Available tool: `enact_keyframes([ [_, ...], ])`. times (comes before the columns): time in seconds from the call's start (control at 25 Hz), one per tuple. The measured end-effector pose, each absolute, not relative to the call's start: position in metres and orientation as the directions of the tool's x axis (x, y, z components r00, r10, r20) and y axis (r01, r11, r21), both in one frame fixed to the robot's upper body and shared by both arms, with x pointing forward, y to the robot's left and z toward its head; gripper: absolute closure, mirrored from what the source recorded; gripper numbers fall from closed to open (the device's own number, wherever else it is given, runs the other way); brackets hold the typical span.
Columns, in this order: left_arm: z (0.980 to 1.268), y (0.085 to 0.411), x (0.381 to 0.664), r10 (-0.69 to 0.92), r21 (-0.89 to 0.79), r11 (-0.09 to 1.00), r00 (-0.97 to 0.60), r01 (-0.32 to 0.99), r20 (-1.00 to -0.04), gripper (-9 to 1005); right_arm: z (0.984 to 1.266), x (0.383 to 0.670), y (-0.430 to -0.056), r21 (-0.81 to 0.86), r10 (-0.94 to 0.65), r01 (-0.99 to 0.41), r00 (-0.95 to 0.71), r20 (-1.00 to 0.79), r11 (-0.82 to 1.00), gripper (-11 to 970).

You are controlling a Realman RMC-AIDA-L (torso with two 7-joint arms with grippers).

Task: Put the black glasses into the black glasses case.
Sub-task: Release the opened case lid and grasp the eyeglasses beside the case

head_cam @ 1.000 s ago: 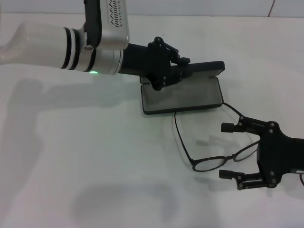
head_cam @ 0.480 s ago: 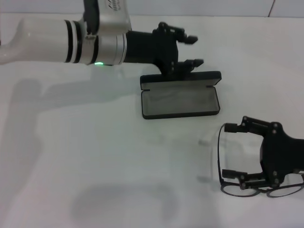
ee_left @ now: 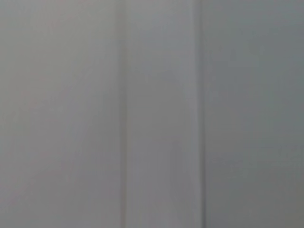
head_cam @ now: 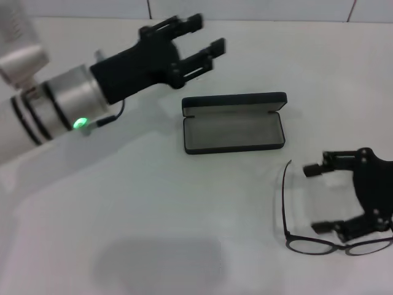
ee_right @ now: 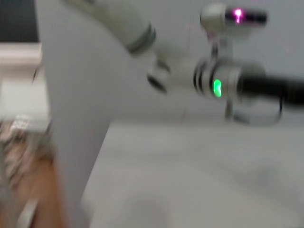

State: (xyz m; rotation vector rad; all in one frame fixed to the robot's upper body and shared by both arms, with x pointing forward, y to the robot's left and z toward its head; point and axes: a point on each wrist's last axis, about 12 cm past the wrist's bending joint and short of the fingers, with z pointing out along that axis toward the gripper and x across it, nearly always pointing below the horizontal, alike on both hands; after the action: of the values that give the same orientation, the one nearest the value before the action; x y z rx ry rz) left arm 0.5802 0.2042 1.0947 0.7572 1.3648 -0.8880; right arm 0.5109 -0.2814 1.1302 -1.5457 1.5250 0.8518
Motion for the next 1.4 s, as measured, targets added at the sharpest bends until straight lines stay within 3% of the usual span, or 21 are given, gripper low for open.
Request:
enact_keyframes([
  [0.2, 1.078, 0.218, 0.561, -0.172, -0.144, 0.537, -0.059, 0.831, -0.983, 350, 1.176, 0.515, -0.272, 0.042, -0.749, -0.998, 0.003, -0.663, -0.04, 100],
  [0.32, 1.074, 0.217, 0.557, -0.173, -0.149, 0.541, -0.064, 0.828, -0.983, 350, 1.186, 0.521, -0.263, 0.099, -0.848, -0.995, -0.072, -0.525, 0.023, 102],
  [0.56, 1.069, 0.214, 0.551, -0.178, -0.144, 0.548, -0.054, 0.824, -0.983, 349, 1.176, 0.523, -0.231, 0.131, -0.925, -0.991, -0.021, -0.379, -0.031, 219],
  [1.2, 1.067, 0.217, 0.55, -0.165, -0.137, 0.561, -0.052, 0.816, -0.985, 348, 1.156, 0.516, -0.185, 0.116, -0.956, -0.986, 0.081, -0.283, -0.118, 220],
  [1.4, 1.066, 0.217, 0.549, -0.162, -0.134, 0.563, -0.051, 0.815, -0.986, 348, 1.153, 0.516, -0.184, 0.12, -0.958, -0.986, 0.082, -0.273, -0.118, 338],
])
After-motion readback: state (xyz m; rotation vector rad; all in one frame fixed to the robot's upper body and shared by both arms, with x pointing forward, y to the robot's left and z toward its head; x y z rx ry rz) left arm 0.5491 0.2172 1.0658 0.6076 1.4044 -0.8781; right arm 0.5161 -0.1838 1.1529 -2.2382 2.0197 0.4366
